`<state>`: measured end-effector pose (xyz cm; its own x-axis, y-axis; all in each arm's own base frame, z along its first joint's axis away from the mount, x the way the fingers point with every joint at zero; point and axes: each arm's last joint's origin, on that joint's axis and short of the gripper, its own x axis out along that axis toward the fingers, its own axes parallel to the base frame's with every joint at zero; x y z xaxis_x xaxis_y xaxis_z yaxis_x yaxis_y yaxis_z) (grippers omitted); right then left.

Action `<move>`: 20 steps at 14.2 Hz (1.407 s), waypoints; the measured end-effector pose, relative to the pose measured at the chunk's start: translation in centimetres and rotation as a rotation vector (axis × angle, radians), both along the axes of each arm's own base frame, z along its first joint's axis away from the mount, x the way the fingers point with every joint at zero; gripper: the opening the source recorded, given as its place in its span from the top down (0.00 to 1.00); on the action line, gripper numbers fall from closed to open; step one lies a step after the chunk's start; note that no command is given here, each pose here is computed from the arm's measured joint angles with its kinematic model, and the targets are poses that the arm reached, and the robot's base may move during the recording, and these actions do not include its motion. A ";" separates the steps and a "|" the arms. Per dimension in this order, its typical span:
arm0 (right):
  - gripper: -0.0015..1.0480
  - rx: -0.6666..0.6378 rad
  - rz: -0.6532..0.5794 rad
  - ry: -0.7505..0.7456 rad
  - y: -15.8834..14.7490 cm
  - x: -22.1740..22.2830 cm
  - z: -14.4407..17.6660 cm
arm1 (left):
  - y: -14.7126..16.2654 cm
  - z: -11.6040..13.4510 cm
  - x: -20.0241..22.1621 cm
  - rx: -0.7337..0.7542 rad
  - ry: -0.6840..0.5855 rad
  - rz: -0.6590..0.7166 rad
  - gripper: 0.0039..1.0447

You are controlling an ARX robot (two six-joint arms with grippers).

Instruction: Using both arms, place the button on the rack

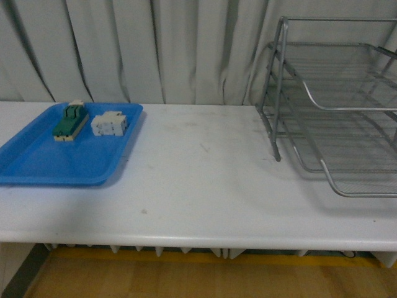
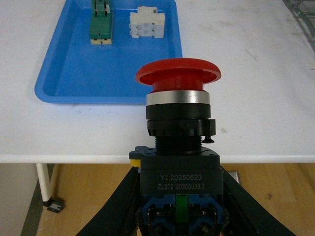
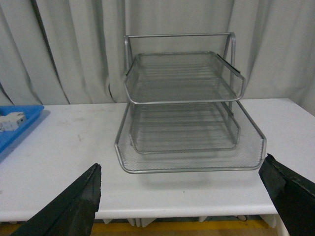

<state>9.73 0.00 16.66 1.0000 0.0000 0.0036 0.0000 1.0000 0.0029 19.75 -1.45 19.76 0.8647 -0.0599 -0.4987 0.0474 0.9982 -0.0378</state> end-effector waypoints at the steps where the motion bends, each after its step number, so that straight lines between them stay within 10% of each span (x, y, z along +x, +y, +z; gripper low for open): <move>1: 0.06 0.000 0.000 0.001 0.0 0.0 0.0 | 0.0 -0.1 0.0 0.000 0.003 0.000 0.66; 12: 0.06 0.000 -0.004 0.000 0.0 0.0 0.0 | -0.9 -0.8 0.2 0.000 0.002 -0.034 0.66; 20: 0.06 0.000 -0.003 0.000 0.0 0.0 0.0 | -13.5 4.5 12.0 0.040 -0.057 -0.345 0.66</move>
